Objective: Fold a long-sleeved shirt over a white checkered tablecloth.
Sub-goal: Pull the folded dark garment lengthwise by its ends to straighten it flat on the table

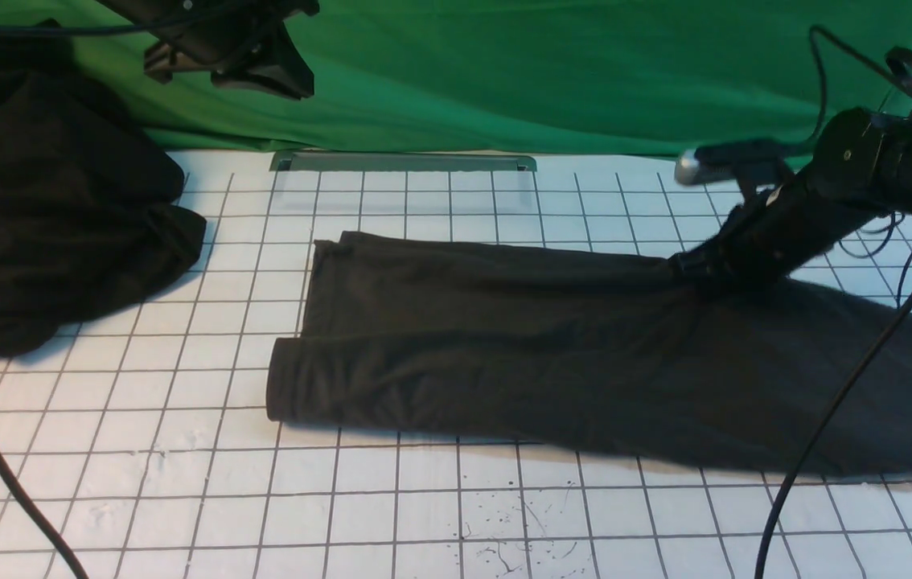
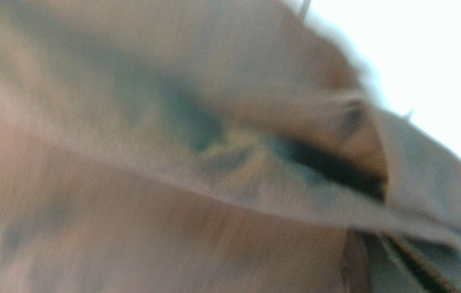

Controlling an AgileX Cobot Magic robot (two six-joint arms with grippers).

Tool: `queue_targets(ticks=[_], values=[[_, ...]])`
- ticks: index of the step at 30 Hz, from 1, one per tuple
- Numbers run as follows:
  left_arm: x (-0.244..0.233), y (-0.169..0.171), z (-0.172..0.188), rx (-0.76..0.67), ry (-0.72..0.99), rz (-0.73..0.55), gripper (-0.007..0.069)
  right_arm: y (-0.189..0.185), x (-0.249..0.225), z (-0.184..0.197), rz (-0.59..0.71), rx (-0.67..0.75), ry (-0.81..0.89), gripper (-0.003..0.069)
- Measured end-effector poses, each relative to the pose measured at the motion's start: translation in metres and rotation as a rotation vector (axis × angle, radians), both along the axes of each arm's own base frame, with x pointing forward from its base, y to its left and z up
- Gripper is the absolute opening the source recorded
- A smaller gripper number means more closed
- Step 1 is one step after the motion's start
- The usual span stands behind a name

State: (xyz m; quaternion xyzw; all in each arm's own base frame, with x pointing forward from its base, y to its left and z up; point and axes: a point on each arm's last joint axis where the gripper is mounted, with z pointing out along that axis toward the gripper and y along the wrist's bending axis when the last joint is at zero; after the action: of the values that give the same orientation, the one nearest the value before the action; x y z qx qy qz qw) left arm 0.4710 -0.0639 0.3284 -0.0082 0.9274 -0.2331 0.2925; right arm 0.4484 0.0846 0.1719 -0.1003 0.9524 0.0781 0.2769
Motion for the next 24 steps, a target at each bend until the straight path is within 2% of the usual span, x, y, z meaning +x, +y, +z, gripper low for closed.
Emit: queue_targets(ticks=[2,4,7,12,17,22,24], values=[[0.0,0.0,0.0,-0.001,-0.005,0.003,0.0058,-0.009,0.011,0.007,-0.059,0.016,-0.122,0.0003],[0.001,0.0,0.0,-0.001,-0.006,0.004,0.006,-0.014,0.014,0.01,-0.079,0.023,-0.128,0.0003],[0.001,0.0,0.0,0.001,-0.007,0.004,0.0063,-0.027,0.015,0.019,-0.1,0.034,-0.055,0.0003],[-0.005,0.004,-0.004,0.016,0.065,-0.022,0.0068,-0.058,0.004,0.063,-0.063,0.017,0.065,0.0003],[-0.011,0.012,-0.007,0.056,0.14,-0.034,0.0071,-0.105,-0.035,0.127,-0.073,0.013,0.178,0.0003],[-0.021,0.005,-0.018,0.053,0.2,-0.04,0.008,-0.138,-0.072,0.156,-0.164,0.019,0.172,0.0003],[-0.027,0.0,-0.025,0.061,0.232,-0.056,0.0081,-0.144,-0.084,0.156,-0.183,0.02,0.184,0.0003]])
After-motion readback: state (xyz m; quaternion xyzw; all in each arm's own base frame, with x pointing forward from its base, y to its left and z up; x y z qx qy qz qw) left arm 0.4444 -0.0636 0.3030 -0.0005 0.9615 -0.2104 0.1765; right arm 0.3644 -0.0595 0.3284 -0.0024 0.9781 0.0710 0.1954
